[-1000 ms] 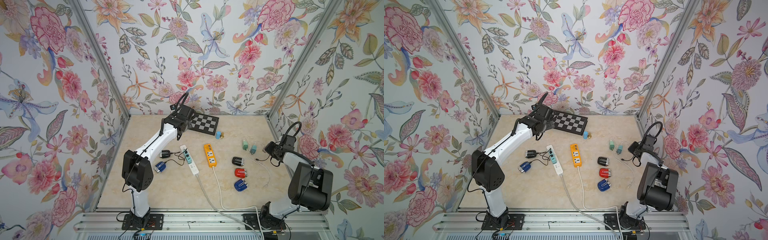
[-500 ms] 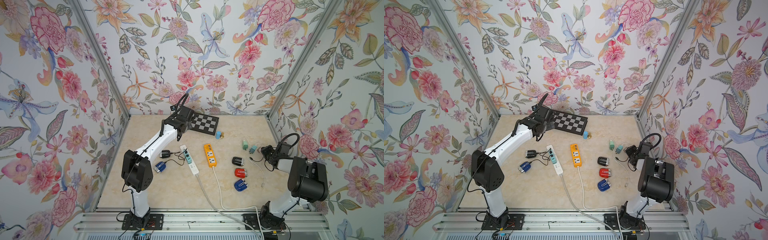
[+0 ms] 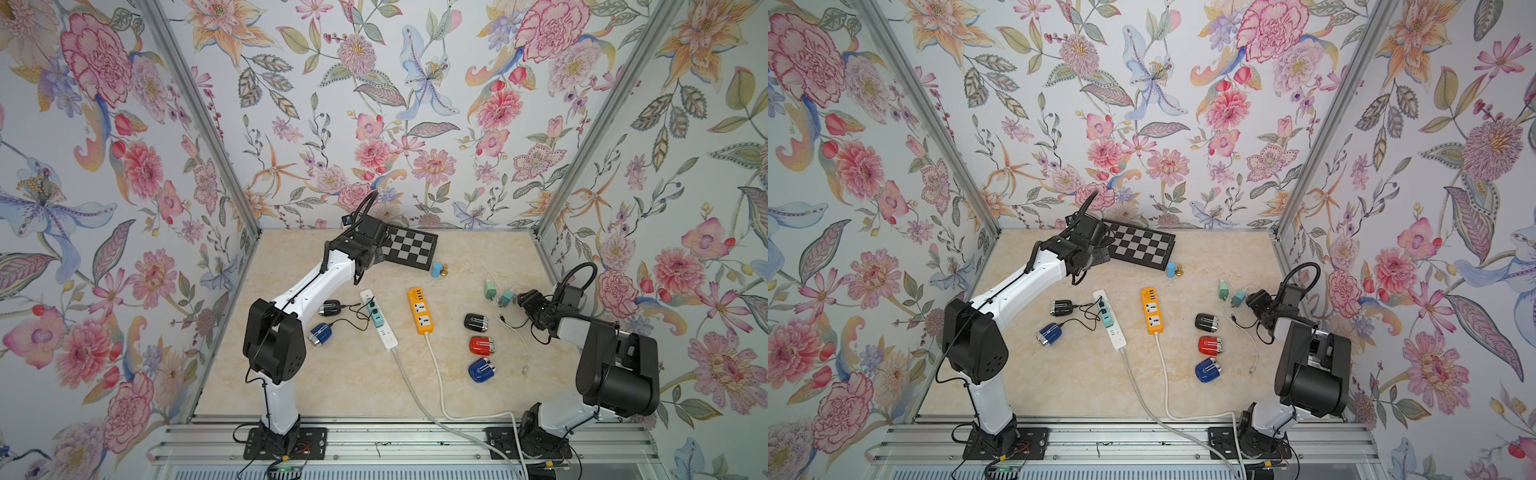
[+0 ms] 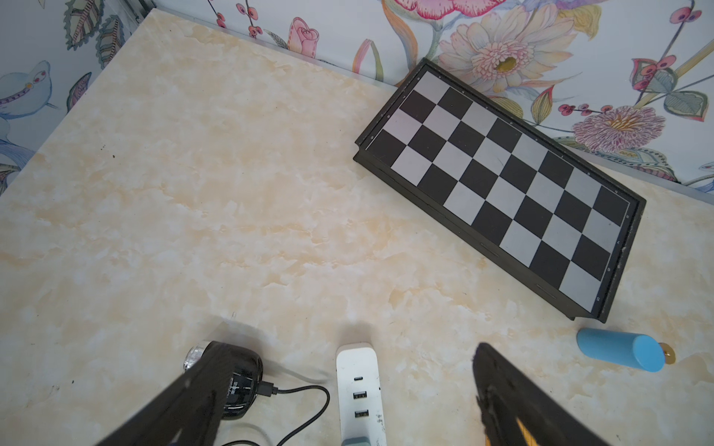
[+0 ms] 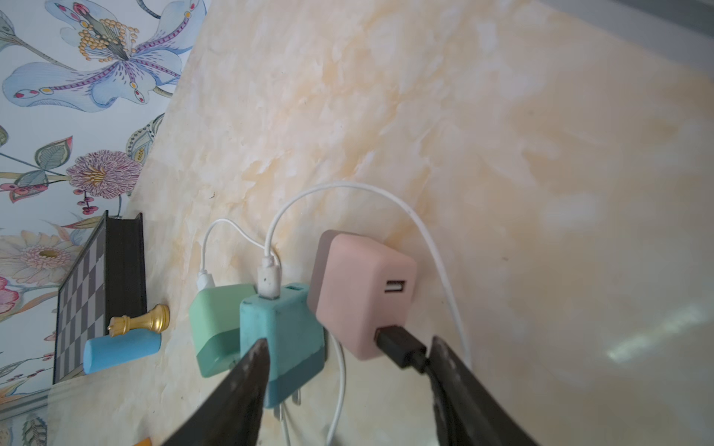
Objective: Unplug the electric shaver
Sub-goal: Place the plug at the center of the board.
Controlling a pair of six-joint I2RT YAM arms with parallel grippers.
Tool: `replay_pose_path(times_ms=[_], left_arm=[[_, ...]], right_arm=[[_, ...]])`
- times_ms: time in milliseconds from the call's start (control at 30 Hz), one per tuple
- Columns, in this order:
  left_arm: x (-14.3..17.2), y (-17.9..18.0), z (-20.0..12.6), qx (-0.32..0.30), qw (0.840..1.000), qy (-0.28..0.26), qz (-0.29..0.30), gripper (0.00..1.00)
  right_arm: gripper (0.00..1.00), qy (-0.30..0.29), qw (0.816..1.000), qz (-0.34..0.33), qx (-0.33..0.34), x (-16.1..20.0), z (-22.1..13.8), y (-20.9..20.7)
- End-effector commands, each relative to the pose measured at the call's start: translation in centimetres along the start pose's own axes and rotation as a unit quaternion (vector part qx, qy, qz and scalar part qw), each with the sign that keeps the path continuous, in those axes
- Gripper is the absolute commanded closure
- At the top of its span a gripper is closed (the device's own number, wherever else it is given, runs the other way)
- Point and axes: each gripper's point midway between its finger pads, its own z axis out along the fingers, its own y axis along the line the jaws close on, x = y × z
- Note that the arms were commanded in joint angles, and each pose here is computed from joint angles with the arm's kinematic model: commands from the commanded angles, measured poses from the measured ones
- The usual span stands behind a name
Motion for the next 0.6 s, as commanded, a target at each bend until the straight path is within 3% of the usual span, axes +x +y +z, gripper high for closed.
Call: replay_pose_path(times_ms=[0, 567], left_arm=[[1.3, 0.7, 0.1, -0.015, 0.999, 0.017, 0.026, 0.01], [5.6, 2.4, 2.1, -0.048, 0.996, 0.076, 0.031, 0.01]], right_arm=[[0.28, -0.013, 0.999, -0.035, -0.011, -1.8, -1.3, 1.7], [0.24, 0.006, 0.994, -0.103, 0.035, -0.5, -4.6, 0.7]])
